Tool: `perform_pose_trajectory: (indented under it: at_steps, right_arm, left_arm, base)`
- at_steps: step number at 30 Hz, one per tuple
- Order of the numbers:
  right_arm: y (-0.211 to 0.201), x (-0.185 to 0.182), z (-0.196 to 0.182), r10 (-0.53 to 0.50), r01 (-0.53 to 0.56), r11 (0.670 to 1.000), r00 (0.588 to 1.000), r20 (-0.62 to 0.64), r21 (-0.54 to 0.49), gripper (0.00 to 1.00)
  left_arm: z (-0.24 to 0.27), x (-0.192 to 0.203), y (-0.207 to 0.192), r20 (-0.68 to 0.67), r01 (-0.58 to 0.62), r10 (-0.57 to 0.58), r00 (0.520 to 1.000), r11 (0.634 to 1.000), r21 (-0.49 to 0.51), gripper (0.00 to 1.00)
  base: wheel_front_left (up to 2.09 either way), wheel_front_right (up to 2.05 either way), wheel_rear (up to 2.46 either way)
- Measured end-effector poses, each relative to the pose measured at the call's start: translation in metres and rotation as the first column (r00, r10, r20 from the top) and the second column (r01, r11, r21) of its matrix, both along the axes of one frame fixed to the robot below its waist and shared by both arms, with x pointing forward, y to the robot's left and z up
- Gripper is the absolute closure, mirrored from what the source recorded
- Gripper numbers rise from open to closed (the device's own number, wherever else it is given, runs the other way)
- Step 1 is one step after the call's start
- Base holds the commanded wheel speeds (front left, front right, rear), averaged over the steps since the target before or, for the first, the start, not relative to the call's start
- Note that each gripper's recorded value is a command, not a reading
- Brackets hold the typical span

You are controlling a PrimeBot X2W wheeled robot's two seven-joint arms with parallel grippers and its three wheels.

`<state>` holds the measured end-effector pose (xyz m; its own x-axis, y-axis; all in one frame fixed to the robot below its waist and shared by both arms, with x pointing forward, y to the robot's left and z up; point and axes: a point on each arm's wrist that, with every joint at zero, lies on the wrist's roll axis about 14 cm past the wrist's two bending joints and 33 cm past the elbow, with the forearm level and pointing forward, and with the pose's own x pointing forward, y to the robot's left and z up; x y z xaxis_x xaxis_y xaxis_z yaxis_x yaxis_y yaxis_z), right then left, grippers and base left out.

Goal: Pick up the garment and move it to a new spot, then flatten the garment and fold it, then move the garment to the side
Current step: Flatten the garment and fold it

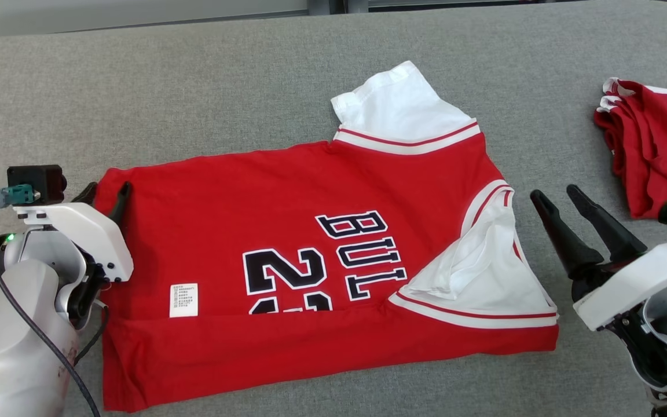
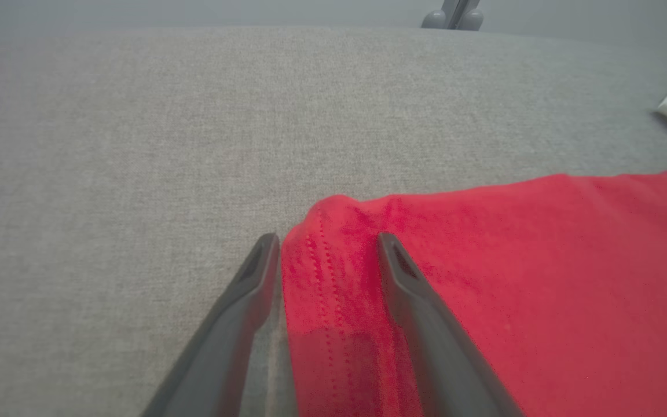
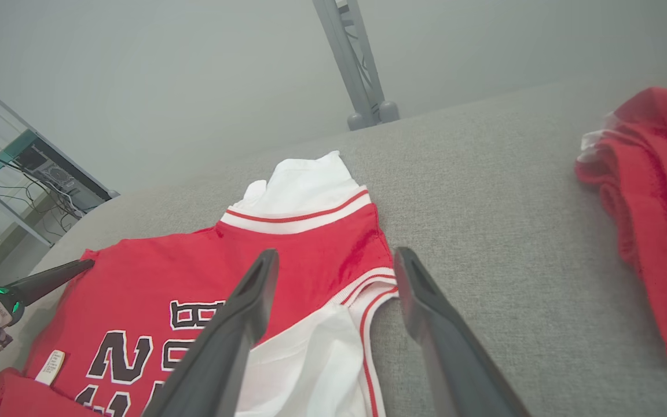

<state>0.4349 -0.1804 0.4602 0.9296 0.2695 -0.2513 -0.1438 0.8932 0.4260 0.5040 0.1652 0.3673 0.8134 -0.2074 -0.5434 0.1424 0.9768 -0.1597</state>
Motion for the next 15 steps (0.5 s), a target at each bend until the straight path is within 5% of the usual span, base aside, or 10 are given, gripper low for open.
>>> perform_pose_trajectory:
  at_steps: [7,8,9,11,12,15]
  right_arm:
    - [0.009,0.017,0.005,0.066,-0.065,0.997,0.998,0.004,-0.046,0.0]
    - [0.009,0.021,0.005,0.073,-0.072,0.996,0.997,0.005,-0.052,0.0]
    - [0.01,0.028,0.007,0.085,-0.085,0.994,0.996,0.009,-0.07,0.0]
    - [0.01,0.032,0.007,0.095,-0.094,0.992,0.995,0.007,-0.09,0.0]
    - [0.008,0.044,0.007,0.102,-0.101,0.987,0.995,0.007,-0.125,0.0]
    - [0.011,0.068,0.012,0.122,-0.118,0.979,0.992,0.015,-0.169,0.0]
  left_arm:
    - [-0.013,0.007,0.0,-0.043,0.006,-0.005,0.999,1.0,0.012,0.2]
    - [-0.014,0.008,-0.001,-0.047,0.009,-0.008,0.999,1.0,0.012,0.25]
    - [-0.015,0.011,-0.003,-0.044,0.011,-0.011,0.999,1.0,0.01,0.53]
    - [-0.016,0.013,-0.005,-0.043,0.014,-0.013,0.999,1.0,0.006,0.58]
    - [-0.015,0.016,-0.008,-0.029,0.021,-0.021,0.999,1.0,-0.002,1.0]
    - [-0.012,0.018,-0.011,0.0,0.032,-0.032,0.999,0.999,-0.012,1.0]
  base:
    - [0.0,0.0,0.0]
    - [0.0,0.0,0.0]
    - [0.0,0.0,0.0]
    - [0.0,0.0,0.0]
    - [0.0,0.0,0.0]
    - [0.0,0.0,0.0]
